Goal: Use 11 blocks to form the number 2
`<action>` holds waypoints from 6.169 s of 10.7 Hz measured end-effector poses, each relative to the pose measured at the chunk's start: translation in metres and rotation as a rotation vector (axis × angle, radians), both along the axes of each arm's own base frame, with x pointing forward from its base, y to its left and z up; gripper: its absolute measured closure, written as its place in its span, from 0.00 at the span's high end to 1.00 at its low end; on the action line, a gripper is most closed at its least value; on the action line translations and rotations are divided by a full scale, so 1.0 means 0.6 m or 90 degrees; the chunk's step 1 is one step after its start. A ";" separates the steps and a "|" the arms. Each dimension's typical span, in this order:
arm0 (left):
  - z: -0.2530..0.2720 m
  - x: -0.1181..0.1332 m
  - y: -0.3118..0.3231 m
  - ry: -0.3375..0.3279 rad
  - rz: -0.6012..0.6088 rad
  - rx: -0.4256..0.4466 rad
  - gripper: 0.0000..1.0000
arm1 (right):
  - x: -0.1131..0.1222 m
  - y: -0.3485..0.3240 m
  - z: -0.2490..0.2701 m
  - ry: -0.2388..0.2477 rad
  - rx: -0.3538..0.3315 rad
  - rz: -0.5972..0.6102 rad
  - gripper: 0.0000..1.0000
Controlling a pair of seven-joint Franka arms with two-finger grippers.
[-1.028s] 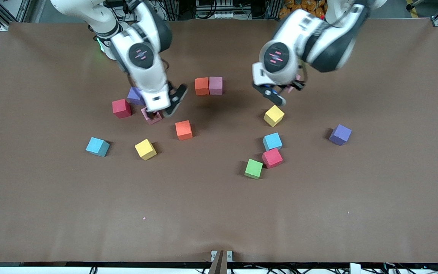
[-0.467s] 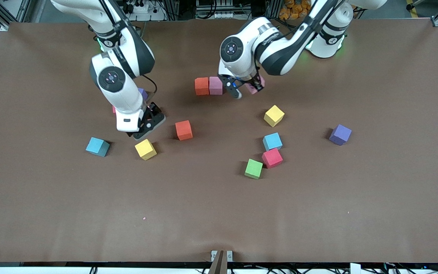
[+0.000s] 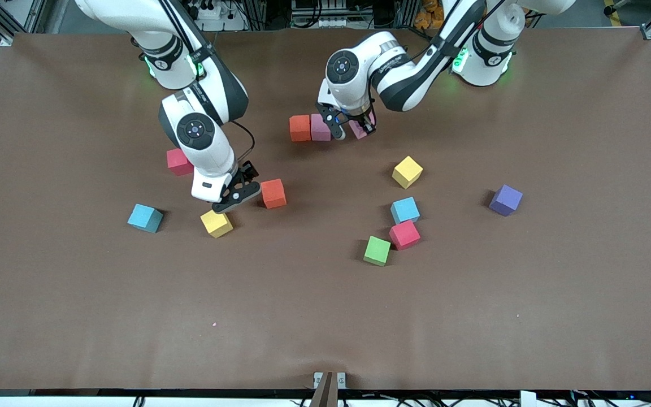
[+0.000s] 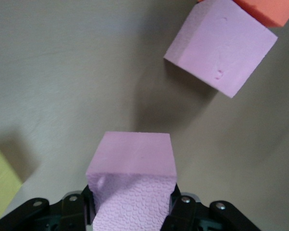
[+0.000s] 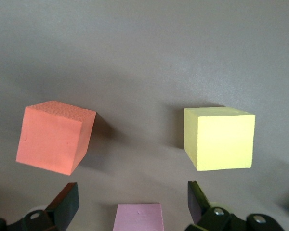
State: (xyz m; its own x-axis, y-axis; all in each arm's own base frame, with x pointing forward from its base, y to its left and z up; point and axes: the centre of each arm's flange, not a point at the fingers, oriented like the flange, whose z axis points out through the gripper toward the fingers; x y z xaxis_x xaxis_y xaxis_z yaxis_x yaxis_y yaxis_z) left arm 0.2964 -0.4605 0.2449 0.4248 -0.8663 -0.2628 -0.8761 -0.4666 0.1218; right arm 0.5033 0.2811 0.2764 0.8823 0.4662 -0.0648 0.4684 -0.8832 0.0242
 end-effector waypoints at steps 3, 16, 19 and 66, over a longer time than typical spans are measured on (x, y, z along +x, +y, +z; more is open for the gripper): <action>-0.047 -0.022 -0.013 -0.025 -0.082 0.015 0.56 | -0.023 0.047 -0.011 -0.001 0.018 -0.086 1.00; -0.079 -0.050 -0.072 -0.075 -0.211 -0.004 0.56 | -0.025 0.134 -0.104 0.016 0.022 -0.232 1.00; -0.079 -0.063 -0.082 -0.078 -0.226 -0.005 0.56 | -0.025 0.132 -0.137 0.016 0.021 -0.237 1.00; 0.100 0.251 0.182 -0.109 -0.092 0.206 1.00 | -0.116 0.344 -0.004 0.050 0.031 -0.346 0.59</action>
State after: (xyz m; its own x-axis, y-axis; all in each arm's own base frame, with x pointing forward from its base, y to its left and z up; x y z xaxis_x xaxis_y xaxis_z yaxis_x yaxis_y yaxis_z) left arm 0.4472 -0.3511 0.3047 0.3658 -0.8044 -0.4682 -0.9305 -0.3273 -0.1646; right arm 0.4334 0.4876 0.2738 0.9902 -0.0518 -0.1297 -0.0572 -0.9976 -0.0387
